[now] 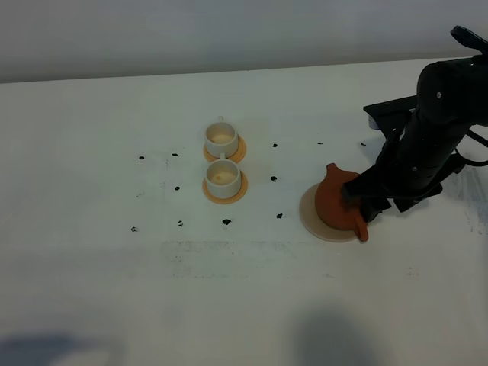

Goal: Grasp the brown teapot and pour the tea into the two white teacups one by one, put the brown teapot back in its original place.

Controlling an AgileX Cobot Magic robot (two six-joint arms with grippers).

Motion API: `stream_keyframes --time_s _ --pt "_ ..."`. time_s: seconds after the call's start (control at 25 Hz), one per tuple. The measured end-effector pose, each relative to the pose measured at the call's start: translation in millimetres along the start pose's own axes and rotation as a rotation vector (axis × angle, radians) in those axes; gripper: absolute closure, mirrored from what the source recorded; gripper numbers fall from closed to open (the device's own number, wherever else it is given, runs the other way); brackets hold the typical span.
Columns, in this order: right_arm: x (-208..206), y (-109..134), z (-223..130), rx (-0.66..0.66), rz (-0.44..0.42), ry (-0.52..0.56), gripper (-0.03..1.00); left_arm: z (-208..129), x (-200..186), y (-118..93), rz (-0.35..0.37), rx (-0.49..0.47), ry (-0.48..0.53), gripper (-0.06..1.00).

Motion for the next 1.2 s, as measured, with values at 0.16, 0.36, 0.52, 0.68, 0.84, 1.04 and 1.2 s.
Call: stream_keyframes --time_s 0.16,0.36,0.52,0.68,0.84,1.04,1.2 --pt "0.0 3.6 -0.7 -0.003 0.018 0.003 0.46 0.0 0.0 0.0 0.0 0.0 0.0 0.74" --pt "0.0 2.7 -2.9 -0.011 0.013 0.015 0.46 0.0 0.0 0.0 0.0 0.0 0.0 0.74" --pt "-1.1 -0.6 -8.4 -0.021 -0.005 0.044 0.46 0.0 0.0 0.0 0.0 0.0 0.0 0.74" --pt "-19.1 1.4 -6.1 -0.03 0.004 -0.002 0.46 0.0 0.0 0.0 0.0 0.0 0.0 0.74" --pt "-50.2 2.8 -4.9 -0.03 0.023 -0.073 0.46 0.0 0.0 0.0 0.0 0.0 0.0 0.74" --pt "-83.1 6.7 -6.8 -0.036 0.046 -0.153 0.46 0.0 0.0 0.0 0.0 0.0 0.0 0.74" --pt "-110.4 9.6 -9.1 -0.046 0.067 -0.227 0.46 0.0 0.0 0.0 0.0 0.0 0.0 0.74"
Point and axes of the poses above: a point on each arm's last joint axis where the gripper is mounted, x pointing out along that axis toward the gripper, y along the wrist's bending axis when the last joint is at zero, z = x × y, the point moved 9 cm from there along x, pointing out along that axis toward the gripper, and after that the axes turned 14 degrees about x, right-handed, at the moved point
